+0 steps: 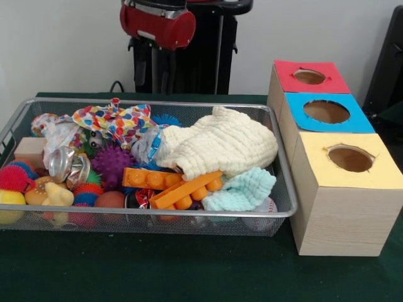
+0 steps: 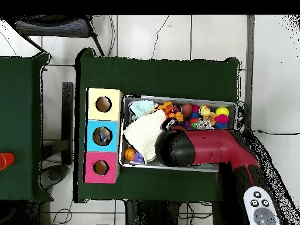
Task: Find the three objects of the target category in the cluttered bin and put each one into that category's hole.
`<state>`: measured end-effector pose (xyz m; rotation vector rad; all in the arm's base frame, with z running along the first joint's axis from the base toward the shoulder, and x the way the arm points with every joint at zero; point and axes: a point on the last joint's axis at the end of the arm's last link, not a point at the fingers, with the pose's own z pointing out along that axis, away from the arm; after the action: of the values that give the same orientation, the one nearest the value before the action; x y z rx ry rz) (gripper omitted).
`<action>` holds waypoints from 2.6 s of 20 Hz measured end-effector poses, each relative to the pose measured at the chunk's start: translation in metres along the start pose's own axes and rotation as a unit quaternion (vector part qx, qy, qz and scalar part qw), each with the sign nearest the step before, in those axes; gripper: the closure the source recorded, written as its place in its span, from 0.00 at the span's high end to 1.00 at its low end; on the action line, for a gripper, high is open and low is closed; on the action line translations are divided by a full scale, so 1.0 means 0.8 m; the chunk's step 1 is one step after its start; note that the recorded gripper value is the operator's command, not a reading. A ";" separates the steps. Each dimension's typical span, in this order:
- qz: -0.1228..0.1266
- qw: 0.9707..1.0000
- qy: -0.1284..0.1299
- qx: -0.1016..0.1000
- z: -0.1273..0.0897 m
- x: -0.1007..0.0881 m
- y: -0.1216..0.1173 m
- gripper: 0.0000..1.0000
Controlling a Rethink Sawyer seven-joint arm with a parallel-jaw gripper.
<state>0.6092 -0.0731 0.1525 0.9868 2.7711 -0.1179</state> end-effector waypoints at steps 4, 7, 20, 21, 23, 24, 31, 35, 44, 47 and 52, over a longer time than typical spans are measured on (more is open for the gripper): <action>0.002 1.000 -0.003 -0.017 0.020 0.003 0.002 1.00; 0.004 0.999 -0.007 -0.035 0.039 0.006 0.005 1.00; -0.013 0.998 -0.014 -0.059 0.100 0.019 -0.012 1.00; -0.016 0.998 -0.014 -0.059 0.101 0.019 -0.013 1.00; -0.027 0.998 -0.013 -0.061 0.108 0.022 -0.012 1.00; -0.031 0.998 -0.013 -0.062 0.110 0.023 -0.012 1.00; -0.058 0.996 -0.004 -0.070 0.126 0.033 -0.005 1.00; -0.080 0.994 0.025 -0.063 0.137 0.046 -0.001 1.00; -0.133 0.988 0.078 -0.015 0.142 0.047 -0.010 1.00; -0.144 0.986 0.085 -0.001 0.137 0.041 -0.014 1.00; -0.154 0.984 0.087 0.012 0.126 0.032 -0.018 1.00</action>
<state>0.5967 -0.0828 0.0486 0.5921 3.0727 -0.1148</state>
